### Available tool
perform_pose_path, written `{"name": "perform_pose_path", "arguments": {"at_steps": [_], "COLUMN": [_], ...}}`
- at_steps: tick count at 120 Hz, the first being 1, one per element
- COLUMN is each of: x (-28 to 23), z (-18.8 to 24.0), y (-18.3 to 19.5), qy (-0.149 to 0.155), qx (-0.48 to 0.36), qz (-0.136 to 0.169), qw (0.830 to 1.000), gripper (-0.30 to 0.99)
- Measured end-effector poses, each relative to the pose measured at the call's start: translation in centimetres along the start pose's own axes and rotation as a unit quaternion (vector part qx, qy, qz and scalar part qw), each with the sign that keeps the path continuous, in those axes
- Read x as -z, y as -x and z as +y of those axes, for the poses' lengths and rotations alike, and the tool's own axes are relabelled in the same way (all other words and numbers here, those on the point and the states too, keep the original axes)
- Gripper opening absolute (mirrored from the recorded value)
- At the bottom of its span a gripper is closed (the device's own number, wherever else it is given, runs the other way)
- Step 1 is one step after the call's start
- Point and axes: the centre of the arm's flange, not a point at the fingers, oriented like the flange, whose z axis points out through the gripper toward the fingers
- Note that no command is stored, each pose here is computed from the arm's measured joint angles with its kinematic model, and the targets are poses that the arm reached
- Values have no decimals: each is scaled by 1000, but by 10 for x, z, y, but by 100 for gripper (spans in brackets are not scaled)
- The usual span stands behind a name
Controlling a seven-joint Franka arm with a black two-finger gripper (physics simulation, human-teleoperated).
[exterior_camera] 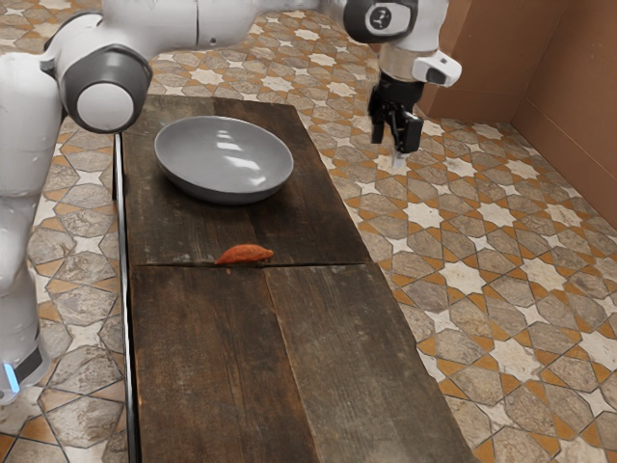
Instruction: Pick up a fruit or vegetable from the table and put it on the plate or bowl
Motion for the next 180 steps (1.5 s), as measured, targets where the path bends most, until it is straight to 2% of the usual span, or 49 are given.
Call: {"name": "perform_pose_path", "arguments": {"at_steps": [16,28,42,55,68,79,100,118,129,141,165,180], "x": [-32,-55,-84,-107,-135,-137,-139,-155,-161,-167,-180,-194], "z": [14,9,-16,-49,-68,-76,-69,-36,-43,-46,-4,1], "y": [-2,11,37,64,83,96,90,113,126,131,130,141], "qy": [9,1,-9,-11,-10,-11,-24,-13,-10,-8,1,11], "qx": [13,23,42,62,69,72,58,19,16,12,-36,-41], "qz": [-32,-63,-94,-104,-104,-87,-57,-65,-69,-71,-72,-83], "qw": [999,998,995,993,992,993,996,998,997,997,997,996], "gripper": [69,69,69,69,69,69,69,69,69,69,69,69]}}
